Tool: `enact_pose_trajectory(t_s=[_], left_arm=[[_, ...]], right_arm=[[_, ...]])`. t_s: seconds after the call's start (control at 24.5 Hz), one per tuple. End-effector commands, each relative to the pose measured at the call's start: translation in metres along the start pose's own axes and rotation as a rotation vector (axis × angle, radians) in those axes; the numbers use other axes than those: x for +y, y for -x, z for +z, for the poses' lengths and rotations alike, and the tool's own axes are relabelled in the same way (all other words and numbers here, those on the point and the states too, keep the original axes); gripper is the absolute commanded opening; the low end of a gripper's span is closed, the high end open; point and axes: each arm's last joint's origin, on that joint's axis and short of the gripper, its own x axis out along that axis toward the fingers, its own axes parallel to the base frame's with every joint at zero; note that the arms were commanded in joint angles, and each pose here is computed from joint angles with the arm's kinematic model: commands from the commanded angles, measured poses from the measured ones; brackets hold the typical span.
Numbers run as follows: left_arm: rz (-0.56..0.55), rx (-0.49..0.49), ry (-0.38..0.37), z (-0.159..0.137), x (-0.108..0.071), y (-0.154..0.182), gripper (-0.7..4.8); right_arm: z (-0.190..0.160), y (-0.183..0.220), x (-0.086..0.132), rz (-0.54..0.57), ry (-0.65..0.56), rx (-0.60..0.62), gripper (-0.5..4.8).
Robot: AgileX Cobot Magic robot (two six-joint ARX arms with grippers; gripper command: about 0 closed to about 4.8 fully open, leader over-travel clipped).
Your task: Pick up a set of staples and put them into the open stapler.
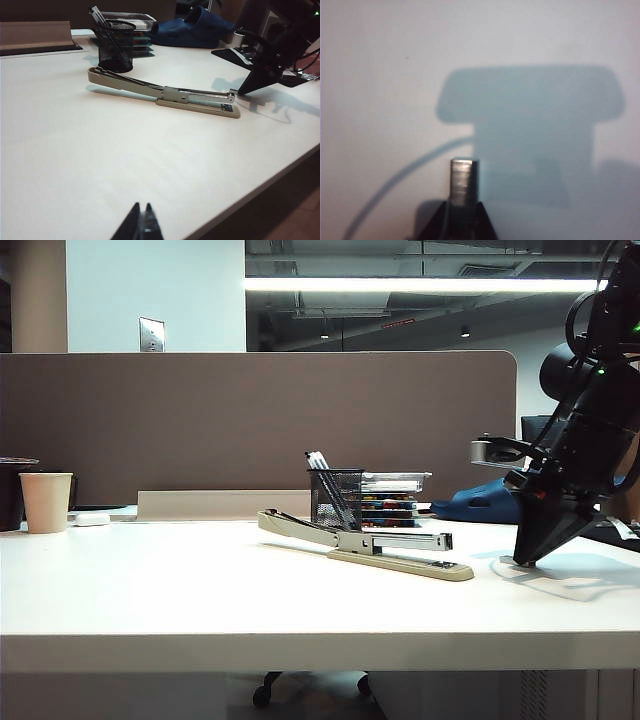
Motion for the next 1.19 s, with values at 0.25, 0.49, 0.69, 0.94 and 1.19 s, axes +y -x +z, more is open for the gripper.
enact_pose_trajectory(t_s=[0.25,0.49,0.69,0.94,1.19], left_arm=[[-0.005,-0.001,-0.002,0.001,0.000,0.000,-0.06],[-0.005,-0.001,-0.002,0.001,0.000,0.000,-0.06],[-0.005,-0.001,-0.002,0.001,0.000,0.000,-0.06],[-0.005,-0.001,-0.001,0.001,0.000,0.000,-0.06],[-0.005,-0.001,-0.001,0.000,0.000,0.000,-0.06]], right_arm=[[0.002,0.001,0.001,0.002,0.008,-0.015,0.30],[0.004,0.003,0.003,0.086,0.012,-0.061,0.30],[0.008,0.004,0.008,0.168,0.024,-0.112,0.30],[0.014,0.005,0.017,0.204,0.052,-0.137,0.30],[0.029,0.011,0.036,0.243,0.114,-0.186,0.30]])
